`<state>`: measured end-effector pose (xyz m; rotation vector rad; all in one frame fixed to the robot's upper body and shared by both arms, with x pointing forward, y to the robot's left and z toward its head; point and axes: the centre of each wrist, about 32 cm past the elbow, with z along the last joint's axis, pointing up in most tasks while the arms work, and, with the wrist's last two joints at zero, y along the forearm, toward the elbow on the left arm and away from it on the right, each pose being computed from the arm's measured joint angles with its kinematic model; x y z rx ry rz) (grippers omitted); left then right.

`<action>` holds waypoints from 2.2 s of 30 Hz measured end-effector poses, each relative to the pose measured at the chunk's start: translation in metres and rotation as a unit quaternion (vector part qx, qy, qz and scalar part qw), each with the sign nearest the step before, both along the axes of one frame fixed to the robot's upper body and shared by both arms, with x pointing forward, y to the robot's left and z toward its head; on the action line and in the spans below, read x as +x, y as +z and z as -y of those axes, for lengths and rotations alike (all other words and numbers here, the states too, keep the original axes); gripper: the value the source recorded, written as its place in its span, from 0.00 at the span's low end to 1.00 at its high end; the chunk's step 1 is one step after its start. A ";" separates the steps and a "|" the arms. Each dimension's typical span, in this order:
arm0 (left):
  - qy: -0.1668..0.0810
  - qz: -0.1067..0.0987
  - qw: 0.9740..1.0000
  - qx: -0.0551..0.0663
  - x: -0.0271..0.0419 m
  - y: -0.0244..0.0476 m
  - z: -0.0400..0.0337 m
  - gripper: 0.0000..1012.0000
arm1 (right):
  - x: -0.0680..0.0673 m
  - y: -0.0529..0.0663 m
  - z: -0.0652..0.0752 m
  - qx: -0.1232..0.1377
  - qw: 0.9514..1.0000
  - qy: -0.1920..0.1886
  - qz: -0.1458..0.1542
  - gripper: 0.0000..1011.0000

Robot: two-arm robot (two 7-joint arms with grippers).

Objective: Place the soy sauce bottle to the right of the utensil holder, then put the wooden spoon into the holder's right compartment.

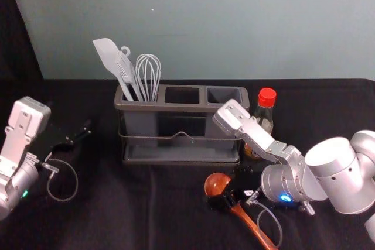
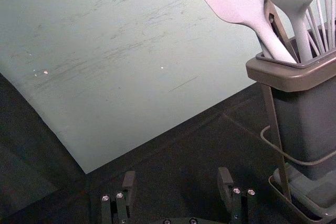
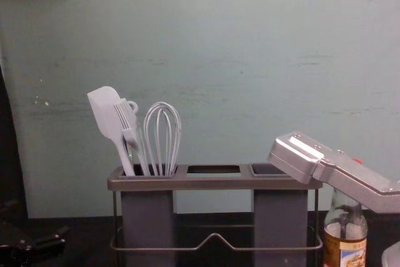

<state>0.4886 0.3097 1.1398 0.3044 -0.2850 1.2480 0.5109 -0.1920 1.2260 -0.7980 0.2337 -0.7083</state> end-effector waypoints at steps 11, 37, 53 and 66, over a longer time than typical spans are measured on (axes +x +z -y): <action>0.000 0.000 1.000 0.000 0.0000 0.0000 0.0000 1.00 | -0.002 0.002 0.003 0.007 1.000 0.001 0.005 0.83; 0.000 0.000 1.000 0.000 0.0000 0.0000 0.0000 1.00 | -0.050 0.048 0.049 0.198 0.927 0.063 0.313 0.83; 0.000 0.000 1.000 0.000 0.0000 0.0000 0.0000 1.00 | -0.017 0.071 0.046 0.281 0.852 0.074 0.436 0.83; 0.000 0.000 1.000 0.000 0.0000 0.0000 0.0000 1.00 | 0.029 0.081 0.033 0.265 0.848 0.060 0.455 0.83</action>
